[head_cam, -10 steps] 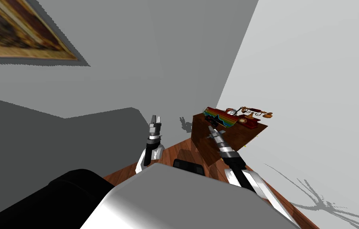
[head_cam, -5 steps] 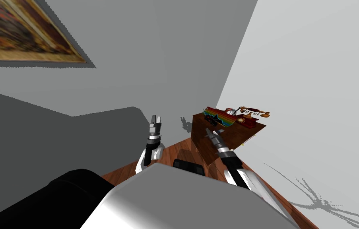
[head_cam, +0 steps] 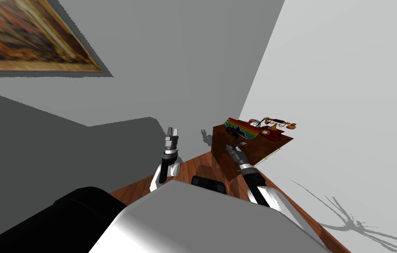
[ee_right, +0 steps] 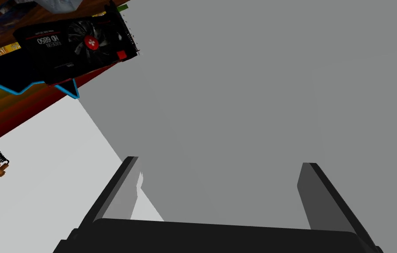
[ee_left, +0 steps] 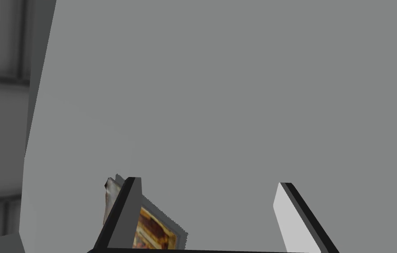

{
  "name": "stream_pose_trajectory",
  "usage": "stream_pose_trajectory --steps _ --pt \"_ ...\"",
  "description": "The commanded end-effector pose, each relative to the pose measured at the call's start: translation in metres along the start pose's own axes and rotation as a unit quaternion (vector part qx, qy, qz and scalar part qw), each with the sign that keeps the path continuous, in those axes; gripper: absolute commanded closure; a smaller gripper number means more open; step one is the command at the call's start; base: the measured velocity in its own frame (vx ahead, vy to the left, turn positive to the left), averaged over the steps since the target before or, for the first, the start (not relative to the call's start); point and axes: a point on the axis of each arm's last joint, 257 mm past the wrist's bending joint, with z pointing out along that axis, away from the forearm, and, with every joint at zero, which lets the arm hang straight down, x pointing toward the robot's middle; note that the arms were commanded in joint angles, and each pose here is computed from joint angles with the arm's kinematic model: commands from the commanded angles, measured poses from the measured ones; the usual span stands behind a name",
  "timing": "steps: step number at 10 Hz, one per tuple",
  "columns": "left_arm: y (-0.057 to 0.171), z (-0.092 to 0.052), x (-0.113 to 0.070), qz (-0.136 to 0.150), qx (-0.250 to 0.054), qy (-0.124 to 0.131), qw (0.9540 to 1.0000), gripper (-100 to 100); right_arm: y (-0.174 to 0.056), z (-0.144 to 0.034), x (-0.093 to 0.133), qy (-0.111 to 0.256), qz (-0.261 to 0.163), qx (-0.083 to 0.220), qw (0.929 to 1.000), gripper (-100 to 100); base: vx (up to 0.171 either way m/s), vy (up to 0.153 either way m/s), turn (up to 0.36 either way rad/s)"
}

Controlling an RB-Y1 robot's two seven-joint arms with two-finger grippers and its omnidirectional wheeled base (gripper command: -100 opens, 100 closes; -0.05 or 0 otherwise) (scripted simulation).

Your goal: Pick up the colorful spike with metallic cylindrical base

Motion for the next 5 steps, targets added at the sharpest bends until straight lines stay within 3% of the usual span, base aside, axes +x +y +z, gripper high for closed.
stream_pose_trajectory --steps 1,3,5 --pt "0.000 0.000 0.000 0.000 0.000 0.000 1.0000 0 -0.009 0.000 0.015 0.019 -0.043 0.012 0.9988 -100 -0.027 -0.015 0.067" --pt "0.000 0.000 0.000 0.000 0.000 0.000 1.0000 0 -0.017 -0.002 0.028 0.036 -0.091 0.023 0.9949 -100 -0.039 -0.031 0.055" --pt "0.000 0.000 0.000 0.000 0.000 0.000 1.0000 0 -0.017 -0.002 0.028 0.036 -0.111 0.022 0.9929 -100 -0.023 -0.026 0.017"
